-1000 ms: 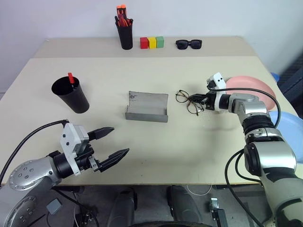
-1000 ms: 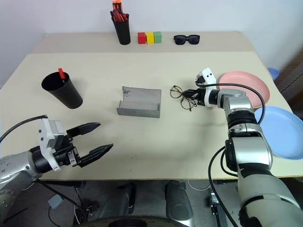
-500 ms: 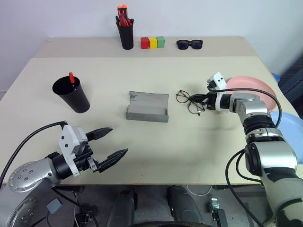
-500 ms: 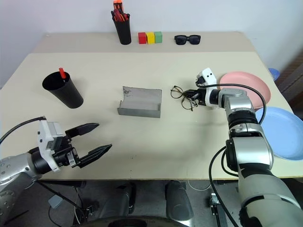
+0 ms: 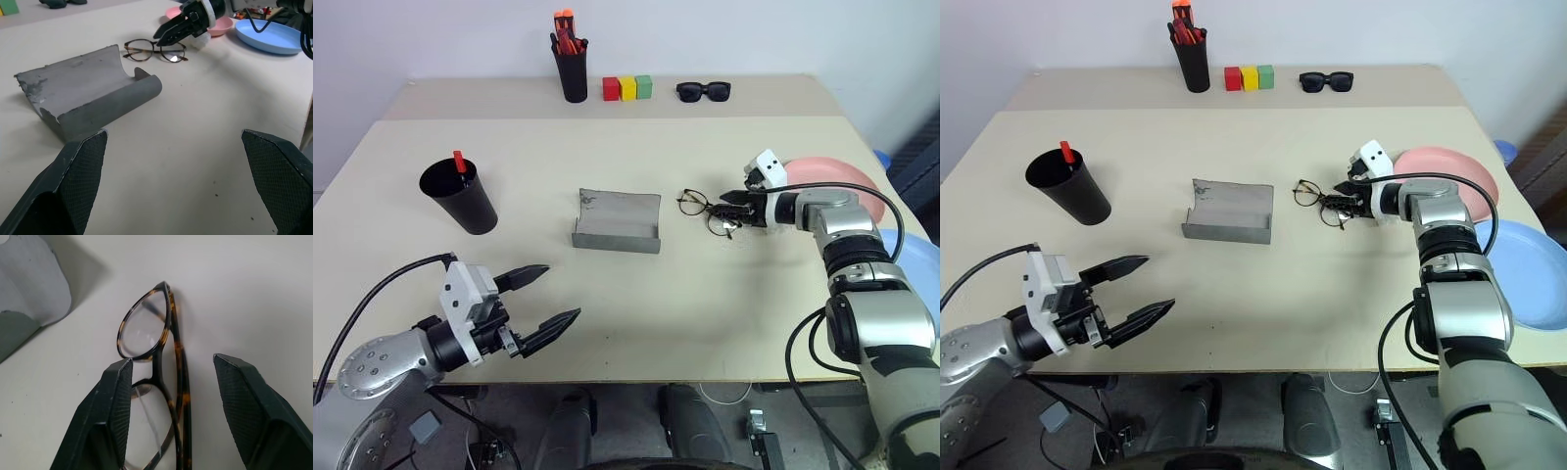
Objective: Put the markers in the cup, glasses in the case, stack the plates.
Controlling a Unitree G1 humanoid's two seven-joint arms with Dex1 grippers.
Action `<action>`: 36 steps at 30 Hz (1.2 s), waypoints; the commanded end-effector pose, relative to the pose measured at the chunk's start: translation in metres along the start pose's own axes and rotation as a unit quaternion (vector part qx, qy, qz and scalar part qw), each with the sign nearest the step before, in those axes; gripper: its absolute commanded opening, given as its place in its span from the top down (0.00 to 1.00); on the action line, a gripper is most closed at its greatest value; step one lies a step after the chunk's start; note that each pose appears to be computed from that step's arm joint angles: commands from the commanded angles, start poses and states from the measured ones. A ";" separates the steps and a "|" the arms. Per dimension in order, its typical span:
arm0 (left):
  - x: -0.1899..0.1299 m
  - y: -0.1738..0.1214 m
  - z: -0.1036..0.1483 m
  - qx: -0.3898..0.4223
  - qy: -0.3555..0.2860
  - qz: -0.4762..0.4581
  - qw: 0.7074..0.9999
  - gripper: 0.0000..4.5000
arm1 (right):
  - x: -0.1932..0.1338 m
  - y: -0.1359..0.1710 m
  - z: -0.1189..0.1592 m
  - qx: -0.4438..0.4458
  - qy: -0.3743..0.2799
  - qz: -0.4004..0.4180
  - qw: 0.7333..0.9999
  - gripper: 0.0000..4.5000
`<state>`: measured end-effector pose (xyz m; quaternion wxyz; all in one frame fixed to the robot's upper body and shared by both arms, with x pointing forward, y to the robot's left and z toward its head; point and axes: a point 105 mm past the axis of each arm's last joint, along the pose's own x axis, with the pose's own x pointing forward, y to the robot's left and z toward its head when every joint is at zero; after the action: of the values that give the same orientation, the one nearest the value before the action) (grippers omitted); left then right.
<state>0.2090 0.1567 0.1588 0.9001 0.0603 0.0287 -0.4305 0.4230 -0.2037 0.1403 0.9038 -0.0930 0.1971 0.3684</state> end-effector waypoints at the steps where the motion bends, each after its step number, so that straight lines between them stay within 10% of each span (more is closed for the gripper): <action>1: 0.001 -0.004 0.008 0.013 -0.011 -0.005 1.000 0.00 | -0.003 -0.003 0.014 -0.021 -0.005 -0.005 1.000 0.38; 25: -0.009 -0.015 -0.006 -0.005 -0.010 0.019 1.000 0.00 | 0.006 0.003 0.012 -0.036 0.028 0.014 0.999 0.38; 32: -0.009 -0.015 -0.005 -0.005 -0.012 0.023 1.000 0.00 | 0.008 0.005 0.009 -0.038 0.034 0.015 0.999 0.99; 36: -0.005 -0.015 -0.002 -0.002 -0.015 0.022 1.000 0.00 | 0.007 0.004 0.008 -0.039 0.035 0.014 0.999 0.99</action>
<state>0.1957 0.1577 0.1470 0.9137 0.0439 0.0341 -0.4026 0.4264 -0.1916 0.1421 0.8856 -0.1333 0.2167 0.3886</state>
